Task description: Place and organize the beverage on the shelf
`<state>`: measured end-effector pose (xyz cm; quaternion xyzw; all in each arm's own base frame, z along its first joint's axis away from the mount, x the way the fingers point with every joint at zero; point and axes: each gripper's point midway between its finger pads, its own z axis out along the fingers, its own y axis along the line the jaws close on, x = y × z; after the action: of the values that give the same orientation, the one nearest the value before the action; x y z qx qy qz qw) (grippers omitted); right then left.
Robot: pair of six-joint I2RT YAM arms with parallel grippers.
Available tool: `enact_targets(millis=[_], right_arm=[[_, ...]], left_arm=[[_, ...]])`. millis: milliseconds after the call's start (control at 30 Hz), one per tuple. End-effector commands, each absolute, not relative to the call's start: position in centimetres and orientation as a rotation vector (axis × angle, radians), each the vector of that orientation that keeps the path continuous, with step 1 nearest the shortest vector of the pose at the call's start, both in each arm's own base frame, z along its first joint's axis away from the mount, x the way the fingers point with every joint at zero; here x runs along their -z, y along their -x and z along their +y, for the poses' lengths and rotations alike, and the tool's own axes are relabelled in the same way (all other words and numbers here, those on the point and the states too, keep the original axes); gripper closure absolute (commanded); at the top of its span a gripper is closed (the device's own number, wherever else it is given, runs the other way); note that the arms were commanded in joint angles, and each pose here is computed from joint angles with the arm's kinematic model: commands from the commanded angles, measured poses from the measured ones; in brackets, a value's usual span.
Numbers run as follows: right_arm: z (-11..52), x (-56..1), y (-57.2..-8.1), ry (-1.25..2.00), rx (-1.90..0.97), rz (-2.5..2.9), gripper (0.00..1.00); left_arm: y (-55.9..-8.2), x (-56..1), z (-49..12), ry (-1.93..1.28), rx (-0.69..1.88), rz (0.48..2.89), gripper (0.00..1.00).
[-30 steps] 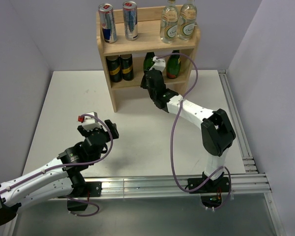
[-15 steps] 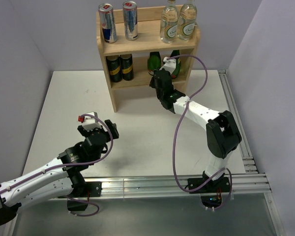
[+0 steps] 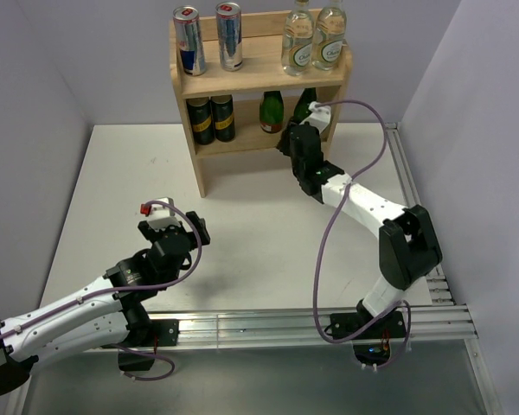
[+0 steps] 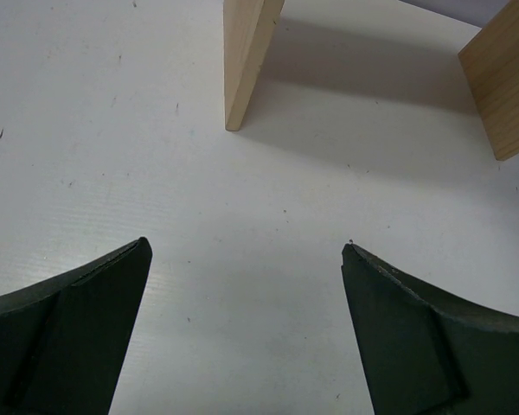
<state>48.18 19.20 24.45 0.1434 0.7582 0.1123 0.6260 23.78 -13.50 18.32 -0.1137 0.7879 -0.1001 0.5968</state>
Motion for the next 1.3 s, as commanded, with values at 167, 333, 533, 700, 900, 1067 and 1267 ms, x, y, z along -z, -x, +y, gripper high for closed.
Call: enact_targets(millis=[167,333,533,700,900,1067,1267], right_arm=[[21.8,-28.7,-43.3,-0.232,-0.444,1.699,0.18],[23.0,-27.7,-39.6,-0.156,-0.445,1.79,0.17],[21.5,-28.1,-32.5,-0.095,-0.478,1.839,0.17],[19.6,-28.2,-26.3,-0.053,-0.532,1.846,0.14],[16.4,-31.7,-21.7,-0.033,-0.639,1.727,0.1],[13.7,-35.5,-19.4,-0.029,-0.703,1.566,0.09],[12.8,-37.2,-18.6,-0.022,-0.723,1.495,0.05]], left_arm=[[-24.0,-18.8,-13.6,0.298,0.247,1.803,0.01],[-24.0,-19.2,-13.5,0.304,0.251,1.802,0.01],[-23.7,-21.6,-13.9,0.295,0.308,1.794,0.01],[-23.7,-25.1,-15.0,0.261,0.378,1.769,0.01],[-23.9,-30.2,-16.1,0.243,0.476,1.687,0.01],[-23.9,-34.1,-16.8,0.231,0.541,1.625,0.01],[-23.5,-36.8,-16.7,0.225,0.595,1.576,0.01]])
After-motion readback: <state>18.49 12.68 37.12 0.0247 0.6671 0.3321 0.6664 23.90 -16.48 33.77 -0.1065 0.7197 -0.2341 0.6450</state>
